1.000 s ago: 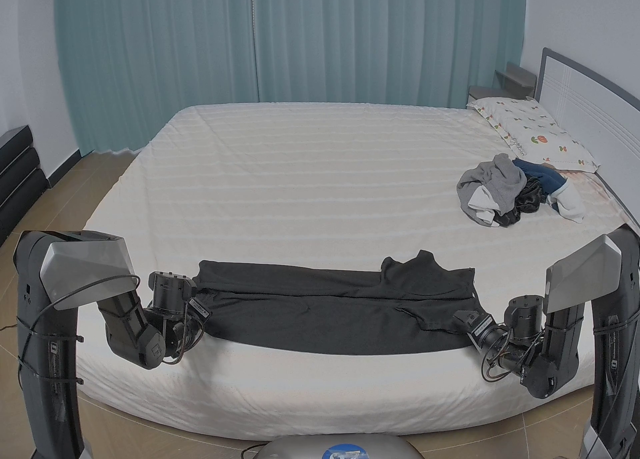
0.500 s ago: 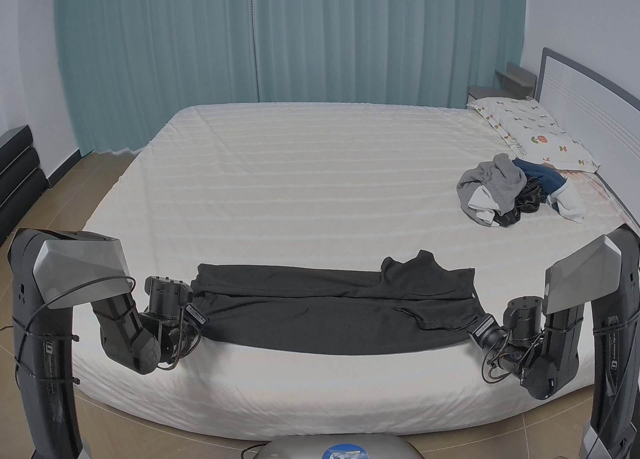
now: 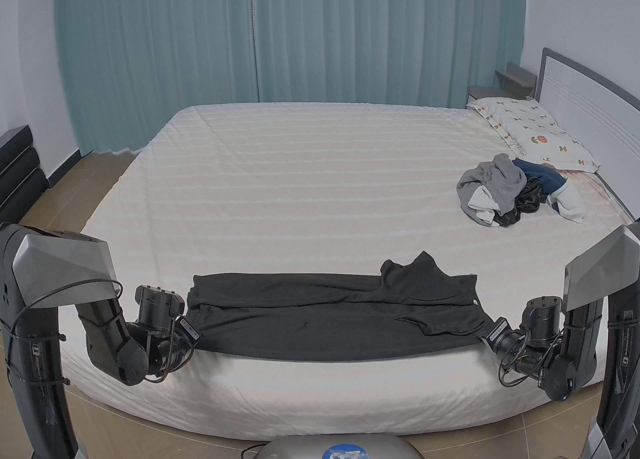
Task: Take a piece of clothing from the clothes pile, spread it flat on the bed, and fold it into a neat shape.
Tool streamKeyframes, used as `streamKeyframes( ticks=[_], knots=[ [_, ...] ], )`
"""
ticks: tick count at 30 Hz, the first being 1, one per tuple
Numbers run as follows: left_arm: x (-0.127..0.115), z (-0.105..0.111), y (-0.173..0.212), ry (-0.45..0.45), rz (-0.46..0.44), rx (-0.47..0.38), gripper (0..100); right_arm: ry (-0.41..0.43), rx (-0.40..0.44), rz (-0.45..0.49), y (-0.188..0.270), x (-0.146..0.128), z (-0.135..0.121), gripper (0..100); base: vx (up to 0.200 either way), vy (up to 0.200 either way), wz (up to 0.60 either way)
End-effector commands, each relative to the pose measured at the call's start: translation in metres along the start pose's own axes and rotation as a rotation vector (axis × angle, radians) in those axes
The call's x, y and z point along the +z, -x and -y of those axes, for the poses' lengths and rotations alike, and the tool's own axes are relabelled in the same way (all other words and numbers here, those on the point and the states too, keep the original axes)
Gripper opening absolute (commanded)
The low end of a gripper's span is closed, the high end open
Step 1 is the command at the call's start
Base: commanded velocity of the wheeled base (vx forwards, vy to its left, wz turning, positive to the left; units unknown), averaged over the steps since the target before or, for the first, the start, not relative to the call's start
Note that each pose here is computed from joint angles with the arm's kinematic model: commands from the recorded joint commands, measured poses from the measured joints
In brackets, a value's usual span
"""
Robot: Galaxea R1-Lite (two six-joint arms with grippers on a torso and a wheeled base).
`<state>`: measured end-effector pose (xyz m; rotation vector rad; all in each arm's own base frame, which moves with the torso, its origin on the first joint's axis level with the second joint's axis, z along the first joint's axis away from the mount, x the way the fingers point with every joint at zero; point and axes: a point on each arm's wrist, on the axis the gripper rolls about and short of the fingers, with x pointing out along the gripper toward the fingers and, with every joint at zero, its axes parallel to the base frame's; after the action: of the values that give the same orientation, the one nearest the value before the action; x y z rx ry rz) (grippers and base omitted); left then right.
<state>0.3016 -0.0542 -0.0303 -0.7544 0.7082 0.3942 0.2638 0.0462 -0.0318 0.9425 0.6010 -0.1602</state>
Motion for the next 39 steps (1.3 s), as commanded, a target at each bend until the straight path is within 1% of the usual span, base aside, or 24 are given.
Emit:
streamKeyframes(
  ticks=[1,5,7,11,13,15,16,17,18,21,25,28,29,30,31,32,33,34,36,39],
  knots=[
    [-0.008,-0.011,0.007,-0.045,-0.03,0.036,0,0.013,-0.007,0.0,0.006,0.004,0.003,0,0.0,0.0,0.0],
    [-0.01,-0.014,0.009,-0.052,-0.039,0.047,0,0.036,-0.027,-0.015,0.009,0.003,0.008,0,0.0,0.0,0.0],
    [-0.013,-0.017,0.011,-0.062,-0.051,0.06,0,0.049,-0.035,-0.015,0.009,0.004,0.01,0,0.0,0.0,0.0],
    [-0.02,-0.018,0.014,-0.083,-0.073,0.064,0,0.061,-0.06,-0.024,0.007,0.003,0.017,0,0.0,0.0,0.0],
    [-0.025,-0.019,0.018,-0.101,-0.087,0.067,0,0.077,-0.071,-0.035,0.005,0.001,0.02,0,0.0,0.0,0.0],
    [-0.029,-0.023,0.021,-0.138,-0.101,0.076,0,0.088,-0.074,-0.044,0.005,-0.001,0.02,0,0.0,0.0,0.0],
    [-0.029,-0.024,0.021,-0.147,-0.103,0.076,100,0.089,-0.078,-0.047,0.006,-0.001,0.021,0,0.0,0.0,0.0],
    [-0.029,-0.024,0.021,-0.147,-0.103,0.076,100,0.089,-0.078,-0.047,0.006,-0.001,0.021,0,0.0,0.0,0.0],
    [-0.03,-0.025,0.022,-0.158,-0.107,0.08,100,0.092,-0.077,-0.049,0.006,-0.002,0.021,100,0.0,0.0,0.0],
    [-0.03,-0.025,0.023,-0.159,-0.106,0.079,100,0.094,-0.068,-0.043,0.011,0.0,0.018,100,0.0,0.0,0.0],
    [-0.025,-0.023,0.027,-0.15,-0.092,0.067,100,0.087,-0.035,-0.014,0.024,0.007,0.009,100,0.0,0.0,0.0],
    [-0.013,-0.019,0.034,-0.122,-0.07,0.03,100,0.075,0.005,0.037,0.04,0.019,0.001,100,0.0,0.0,0.0],
    [-0.013,-0.019,0.034,-0.122,-0.07,0.03,100,0.075,0.005,0.037,0.04,0.019,0.001,100,0.0,0.0,0.0],
    [-0.007,-0.017,0.037,-0.109,-0.068,0.01,100,0.07,0.022,0.058,0.045,0.024,-0.002,100,0.0,0.0,0.0],
    [0.004,-0.015,0.044,-0.08,-0.066,-0.039,100,0.063,0.06,0.084,0.052,0.032,-0.008,100,0.0,0.0,0.0],
    [0.01,-0.014,0.047,-0.065,-0.068,-0.065,100,0.06,0.08,0.101,0.055,0.036,-0.011,100,0.0,0.0,0.0],
    [0.011,-0.013,0.048,-0.063,-0.069,-0.069,100,0.061,0.085,0.102,0.055,0.037,-0.011,100,0.0,0.0,0.0],
    [0.02,-0.011,0.05,-0.04,-0.069,-0.107,100,0.062,0.114,0.112,0.057,0.04,-0.016,100,0.0,0.0,0.0],
    [0.027,-0.012,0.05,-0.016,-0.063,-0.125,100,0.07,0.133,0.097,0.054,0.038,-0.019,100,0.0,0.0,0.0],
    [0.039,-0.01,0.046,0.017,-0.026,-0.136,100,0.073,0.158,0.112,0.045,0.043,-0.026,100,0.0,0.0,0.0]
  ],
)
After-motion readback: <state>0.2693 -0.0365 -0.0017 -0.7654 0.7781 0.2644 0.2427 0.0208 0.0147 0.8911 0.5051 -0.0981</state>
